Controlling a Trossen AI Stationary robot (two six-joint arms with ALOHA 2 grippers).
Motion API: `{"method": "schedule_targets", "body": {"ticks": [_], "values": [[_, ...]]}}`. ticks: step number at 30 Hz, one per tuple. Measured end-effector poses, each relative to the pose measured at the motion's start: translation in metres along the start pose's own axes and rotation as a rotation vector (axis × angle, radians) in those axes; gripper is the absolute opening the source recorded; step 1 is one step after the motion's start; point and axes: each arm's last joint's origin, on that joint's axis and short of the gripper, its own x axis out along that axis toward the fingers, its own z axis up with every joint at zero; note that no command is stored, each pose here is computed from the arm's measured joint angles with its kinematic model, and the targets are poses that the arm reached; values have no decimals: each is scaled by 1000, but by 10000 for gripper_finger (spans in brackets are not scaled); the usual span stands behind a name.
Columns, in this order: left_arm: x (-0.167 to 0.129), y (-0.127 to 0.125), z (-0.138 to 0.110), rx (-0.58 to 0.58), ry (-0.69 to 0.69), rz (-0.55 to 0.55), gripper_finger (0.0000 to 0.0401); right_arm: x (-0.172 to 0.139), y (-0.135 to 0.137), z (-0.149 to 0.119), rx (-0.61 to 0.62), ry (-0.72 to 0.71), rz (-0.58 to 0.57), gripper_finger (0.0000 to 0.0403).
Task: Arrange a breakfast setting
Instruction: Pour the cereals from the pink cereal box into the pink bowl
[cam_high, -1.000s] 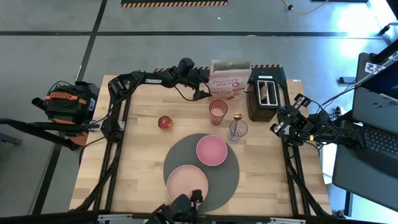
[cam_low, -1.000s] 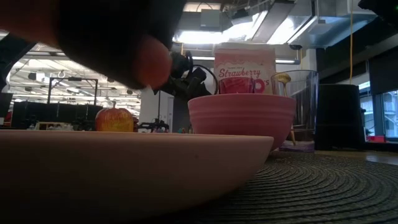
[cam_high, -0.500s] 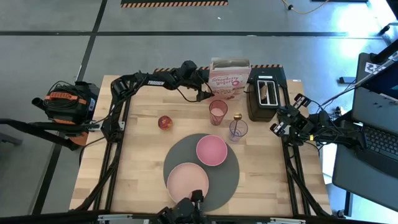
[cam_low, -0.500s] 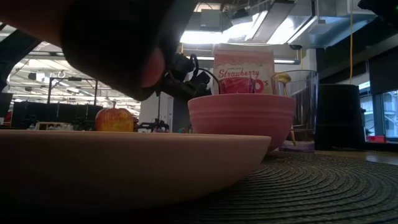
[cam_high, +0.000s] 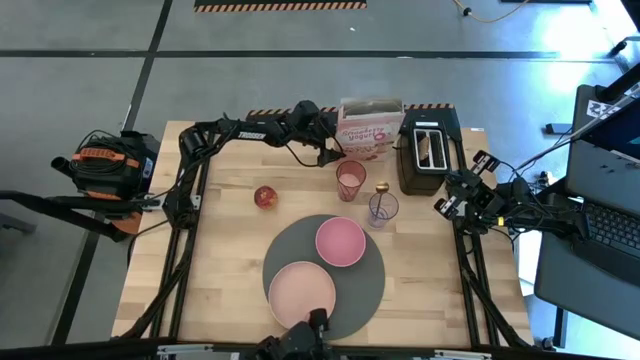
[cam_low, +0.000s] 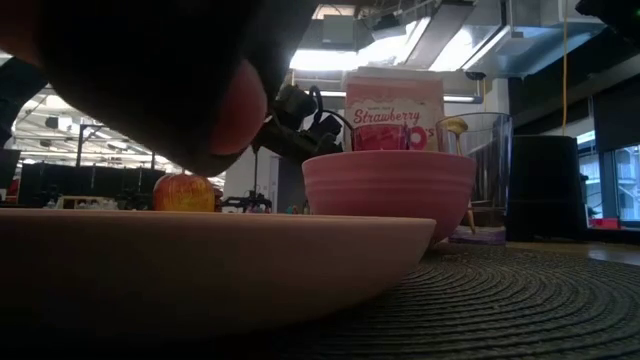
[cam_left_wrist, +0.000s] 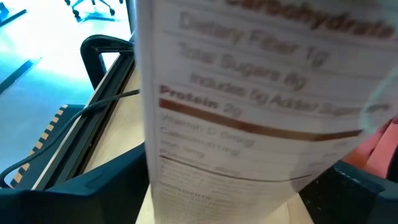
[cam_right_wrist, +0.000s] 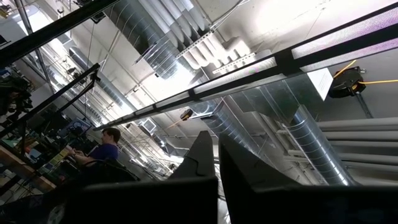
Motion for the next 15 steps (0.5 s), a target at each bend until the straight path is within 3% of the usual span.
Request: {"method": "schedule_targets", "body": {"ticks": [15], "values": [[0,0,0,4,-1,-3,211,0,0,0,0,0,0,0]]}}
